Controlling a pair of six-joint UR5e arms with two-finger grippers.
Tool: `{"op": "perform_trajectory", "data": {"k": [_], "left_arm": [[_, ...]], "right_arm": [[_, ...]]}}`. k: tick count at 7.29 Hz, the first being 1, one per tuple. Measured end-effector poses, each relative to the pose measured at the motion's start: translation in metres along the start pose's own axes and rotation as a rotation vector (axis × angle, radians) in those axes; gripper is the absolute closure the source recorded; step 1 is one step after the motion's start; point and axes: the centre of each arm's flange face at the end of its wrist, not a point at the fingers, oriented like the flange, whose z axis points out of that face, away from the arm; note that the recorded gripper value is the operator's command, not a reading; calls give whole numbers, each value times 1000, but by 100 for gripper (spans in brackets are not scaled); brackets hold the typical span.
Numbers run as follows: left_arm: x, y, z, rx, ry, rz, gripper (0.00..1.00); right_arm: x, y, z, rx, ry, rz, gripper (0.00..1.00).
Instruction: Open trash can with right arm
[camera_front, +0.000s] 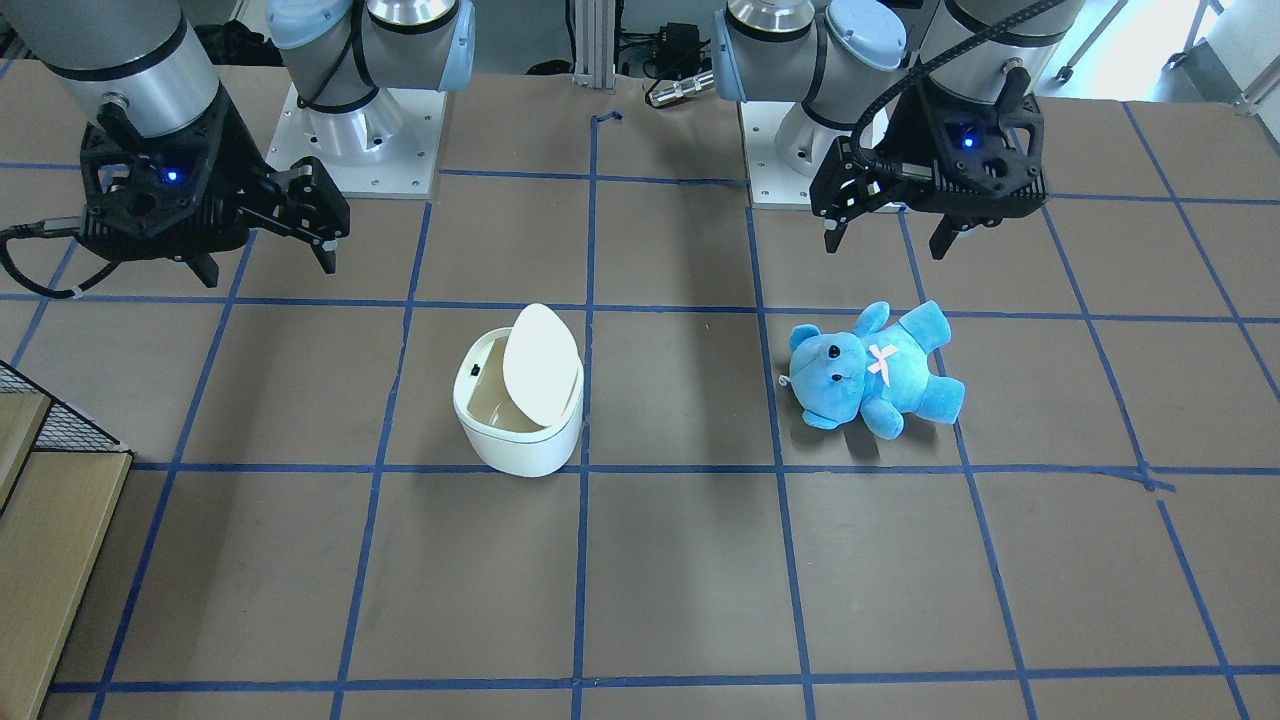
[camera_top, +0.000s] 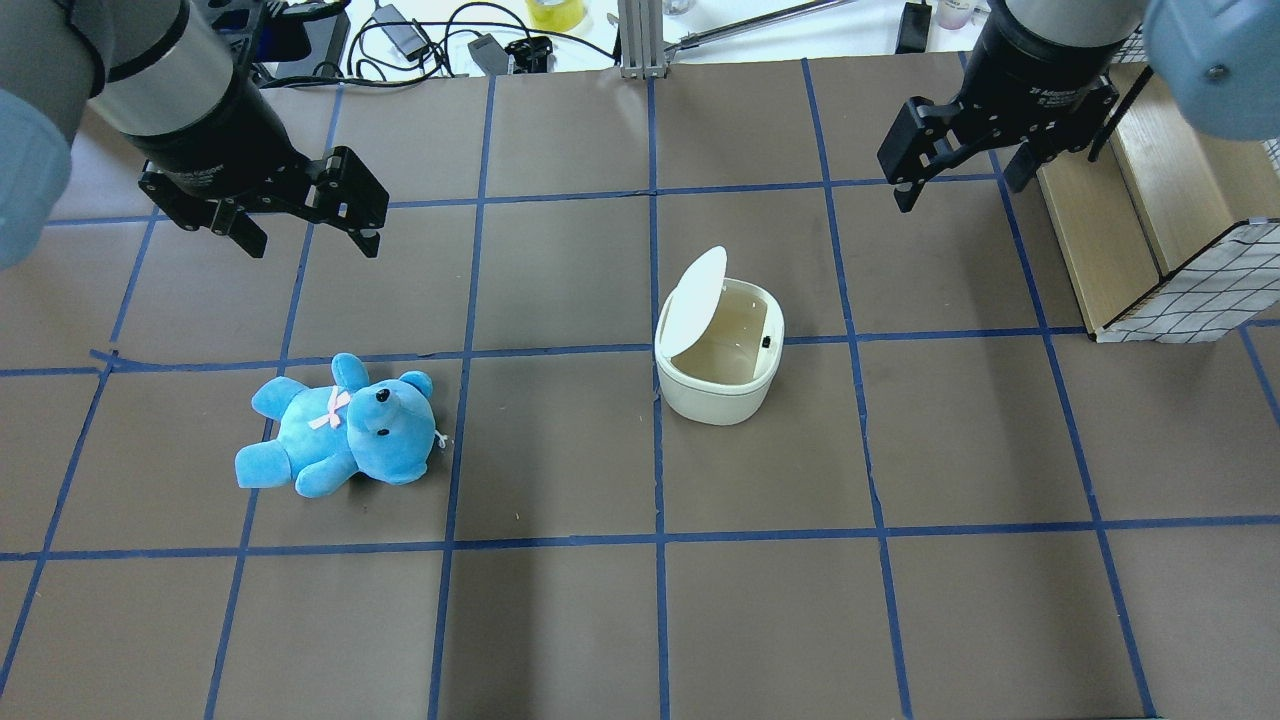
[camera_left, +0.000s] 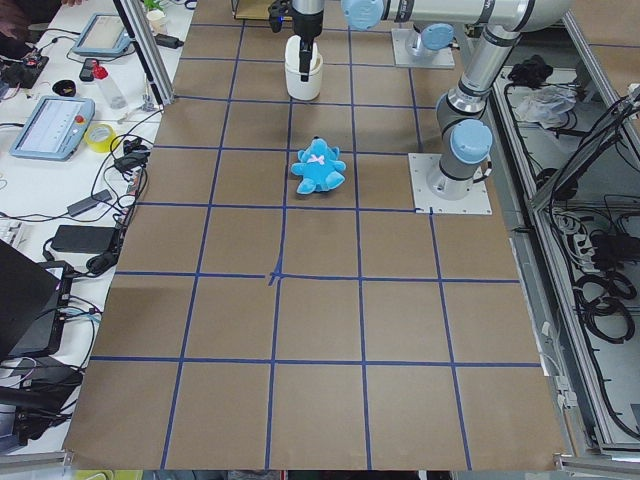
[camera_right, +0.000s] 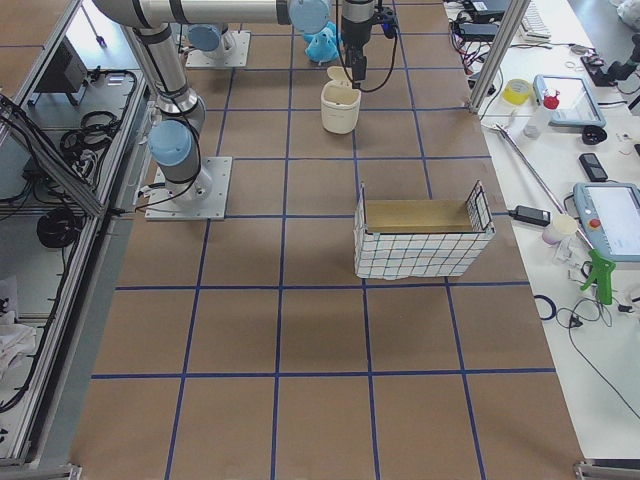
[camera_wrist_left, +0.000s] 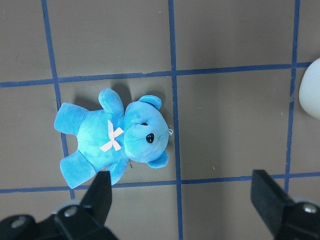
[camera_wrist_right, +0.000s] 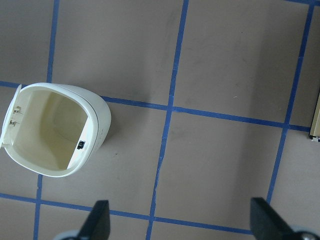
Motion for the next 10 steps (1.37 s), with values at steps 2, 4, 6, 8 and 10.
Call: {"op": "perform_trajectory", "data": {"k": [2, 4, 6, 8, 10], "left_arm": [[0, 0, 0, 0, 0, 0, 0], [0, 0, 0, 0, 1, 0, 0], [0, 0, 0, 0, 0, 0, 0], [0, 0, 0, 0, 0, 0, 0], [0, 0, 0, 0, 0, 0, 0]], "right_arm": [[2, -4, -8, 38, 20, 0, 0], [4, -5, -11, 46, 36, 0, 0], [8, -7, -15, 49, 67, 0, 0], [8, -14, -26, 52, 73, -2, 0], [7, -16, -24, 40, 63, -2, 0]]}}
